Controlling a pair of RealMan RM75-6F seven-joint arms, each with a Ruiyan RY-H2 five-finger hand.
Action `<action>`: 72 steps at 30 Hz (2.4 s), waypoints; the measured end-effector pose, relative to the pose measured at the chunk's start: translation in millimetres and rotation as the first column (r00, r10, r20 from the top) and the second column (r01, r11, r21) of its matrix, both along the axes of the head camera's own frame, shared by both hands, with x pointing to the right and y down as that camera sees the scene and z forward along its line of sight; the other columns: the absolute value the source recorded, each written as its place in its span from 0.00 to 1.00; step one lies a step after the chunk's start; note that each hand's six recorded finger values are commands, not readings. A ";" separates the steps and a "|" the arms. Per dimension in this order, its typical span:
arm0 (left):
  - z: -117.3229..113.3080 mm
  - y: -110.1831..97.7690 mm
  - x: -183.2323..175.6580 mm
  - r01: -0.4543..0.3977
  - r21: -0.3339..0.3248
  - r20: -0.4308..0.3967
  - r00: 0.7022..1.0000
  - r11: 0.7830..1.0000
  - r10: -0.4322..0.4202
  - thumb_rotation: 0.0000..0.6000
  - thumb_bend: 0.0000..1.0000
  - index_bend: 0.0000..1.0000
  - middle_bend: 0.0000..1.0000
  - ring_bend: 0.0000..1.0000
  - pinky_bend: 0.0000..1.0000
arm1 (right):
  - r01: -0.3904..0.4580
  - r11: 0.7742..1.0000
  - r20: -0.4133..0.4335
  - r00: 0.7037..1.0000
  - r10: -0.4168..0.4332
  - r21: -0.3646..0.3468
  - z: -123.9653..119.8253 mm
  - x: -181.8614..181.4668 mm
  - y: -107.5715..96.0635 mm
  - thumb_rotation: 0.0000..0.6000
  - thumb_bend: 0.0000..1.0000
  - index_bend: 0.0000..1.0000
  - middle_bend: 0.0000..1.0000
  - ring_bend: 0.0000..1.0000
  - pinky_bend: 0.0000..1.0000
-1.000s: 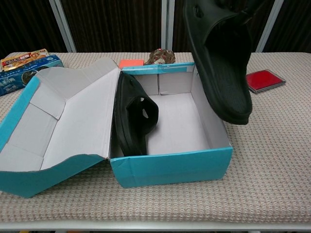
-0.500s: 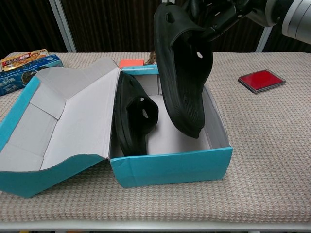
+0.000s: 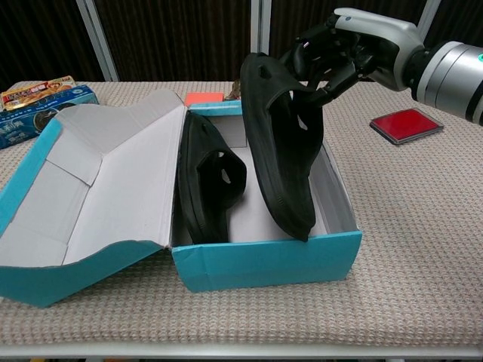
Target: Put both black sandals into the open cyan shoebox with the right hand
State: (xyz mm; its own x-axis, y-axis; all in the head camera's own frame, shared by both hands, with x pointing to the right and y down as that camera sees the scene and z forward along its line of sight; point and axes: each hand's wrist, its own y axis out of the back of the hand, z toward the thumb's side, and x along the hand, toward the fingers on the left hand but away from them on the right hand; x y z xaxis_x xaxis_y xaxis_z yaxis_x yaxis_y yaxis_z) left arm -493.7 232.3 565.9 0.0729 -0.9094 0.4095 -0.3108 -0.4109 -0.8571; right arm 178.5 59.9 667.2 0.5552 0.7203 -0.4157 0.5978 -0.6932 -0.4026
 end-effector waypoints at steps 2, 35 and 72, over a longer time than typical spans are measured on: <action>0.2 0.0 -0.7 0.000 0.003 0.003 1.000 1.000 0.000 1.00 0.07 0.09 0.10 0.00 0.08 | 0.000 1.000 0.008 1.000 0.000 -0.003 3.1 -1.0 0.0 1.00 0.05 0.65 0.60 0.38 0.45; 3.3 0.1 -6.5 0.009 0.016 0.016 1.000 1.000 -0.009 1.00 0.07 0.09 0.10 0.00 0.08 | 0.201 0.972 -0.222 0.960 -0.171 0.119 33.3 -9.8 -7.6 1.00 0.07 0.65 0.60 0.38 0.45; 2.0 -1.0 -0.3 0.003 0.016 -0.010 1.000 1.000 -0.003 1.00 0.07 0.09 0.11 0.00 0.08 | 0.263 0.964 -0.268 0.931 -0.248 0.022 9.9 5.2 -5.7 1.00 0.00 0.08 0.16 0.00 0.19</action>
